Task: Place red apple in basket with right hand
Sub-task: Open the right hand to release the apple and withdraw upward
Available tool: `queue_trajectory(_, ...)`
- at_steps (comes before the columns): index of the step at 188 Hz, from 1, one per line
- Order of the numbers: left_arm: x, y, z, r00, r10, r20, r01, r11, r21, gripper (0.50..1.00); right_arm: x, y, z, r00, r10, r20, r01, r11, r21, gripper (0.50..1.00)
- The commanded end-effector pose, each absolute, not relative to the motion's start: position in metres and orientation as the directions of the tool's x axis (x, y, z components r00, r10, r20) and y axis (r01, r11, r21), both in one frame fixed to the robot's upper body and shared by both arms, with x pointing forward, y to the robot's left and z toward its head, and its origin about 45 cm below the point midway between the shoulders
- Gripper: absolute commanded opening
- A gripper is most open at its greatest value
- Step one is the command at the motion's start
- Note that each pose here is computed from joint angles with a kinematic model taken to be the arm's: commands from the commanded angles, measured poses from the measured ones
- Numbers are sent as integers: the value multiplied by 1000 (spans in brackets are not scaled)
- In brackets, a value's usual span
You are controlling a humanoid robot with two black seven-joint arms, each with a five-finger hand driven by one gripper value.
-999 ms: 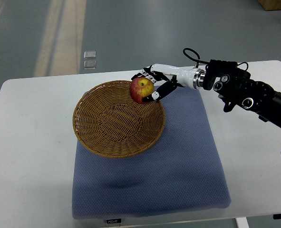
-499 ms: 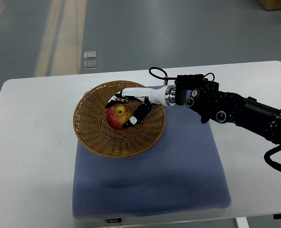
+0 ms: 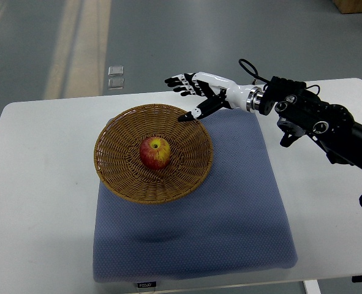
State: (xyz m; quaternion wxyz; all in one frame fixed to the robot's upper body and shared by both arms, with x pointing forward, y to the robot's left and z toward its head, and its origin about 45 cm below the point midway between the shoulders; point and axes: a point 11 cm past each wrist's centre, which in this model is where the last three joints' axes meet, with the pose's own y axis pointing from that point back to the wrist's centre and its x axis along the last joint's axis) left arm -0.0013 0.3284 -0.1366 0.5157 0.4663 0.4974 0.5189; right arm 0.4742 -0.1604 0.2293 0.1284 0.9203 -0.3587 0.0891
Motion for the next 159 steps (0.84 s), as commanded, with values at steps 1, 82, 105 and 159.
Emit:
queue_trajectory(1,-2,329,-137,-33,999,-28,-71,26,997,1000,480,-203,222,623,-773,115,-781,-611,127,915)
queue_trajectory(82,-1,329,-137,-34,999,-28,-71,26,997,1000,465,-311,169,161,-953,-256,-967,-204,152,915)
queue_trajectory(105,-1,329,-137,-34,999,-28,-71,26,997,1000,459,-319,160,100,-937,-334,-975,-159,155,917)
queue_trajectory(159,-1,329,-137,-35,999,-28,-71,26,997,1000,452,-323,152,75,-910,-407,-978,-147,148,924)
